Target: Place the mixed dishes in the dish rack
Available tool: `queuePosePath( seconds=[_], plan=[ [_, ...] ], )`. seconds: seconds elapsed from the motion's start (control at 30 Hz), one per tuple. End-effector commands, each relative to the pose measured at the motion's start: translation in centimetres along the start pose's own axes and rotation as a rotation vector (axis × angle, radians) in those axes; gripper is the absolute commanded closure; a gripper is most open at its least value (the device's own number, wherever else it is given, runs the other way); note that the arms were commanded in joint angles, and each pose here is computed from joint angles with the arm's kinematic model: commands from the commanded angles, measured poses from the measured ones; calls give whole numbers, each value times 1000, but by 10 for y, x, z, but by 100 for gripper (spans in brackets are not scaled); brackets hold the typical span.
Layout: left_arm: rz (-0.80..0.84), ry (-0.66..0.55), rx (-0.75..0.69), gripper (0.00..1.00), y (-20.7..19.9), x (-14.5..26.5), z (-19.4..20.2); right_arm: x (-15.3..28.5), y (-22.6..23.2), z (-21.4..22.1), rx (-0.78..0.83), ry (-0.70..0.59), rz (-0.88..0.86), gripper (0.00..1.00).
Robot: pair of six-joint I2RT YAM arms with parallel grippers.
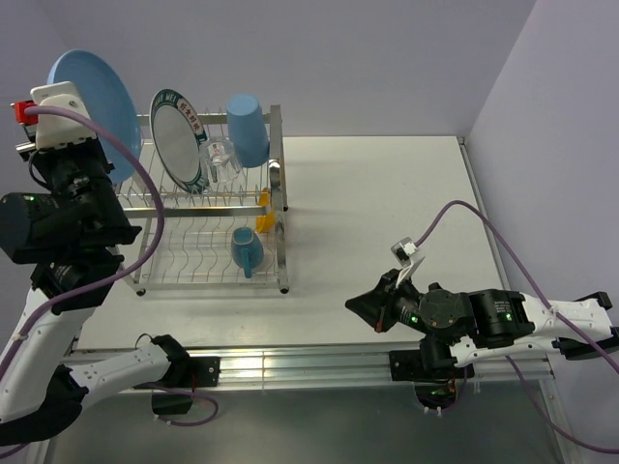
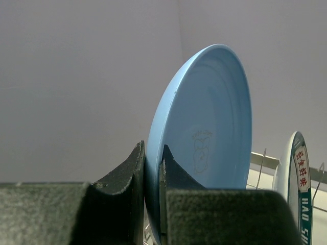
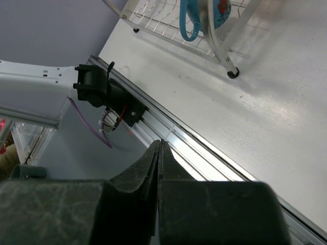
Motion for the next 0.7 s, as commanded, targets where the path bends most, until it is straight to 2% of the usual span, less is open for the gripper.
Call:
queuePosePath(
  seconds=[0.0, 0.23, 0.67],
  plan=[
    [71, -21, -2, 100, -12, -4, 4, 2, 5, -7, -42, -28, -26, 100],
    [143, 38, -82, 100, -39, -14, 29, 4, 2, -6, -52, -32, -32, 100],
    [165, 180, -56, 100, -67, -29, 67, 3, -7, 0, -64, -34, -18, 100]
  ],
)
Point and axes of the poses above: each gripper's point midway between its finger pads, its own x axis back along the fingers, its own y axis along the line the jaws close on, z = x × y, the point moved 6 cm from there along x, back along the fingers, and after that the axes turned 7 degrees about -x, right-handed, at the moved point
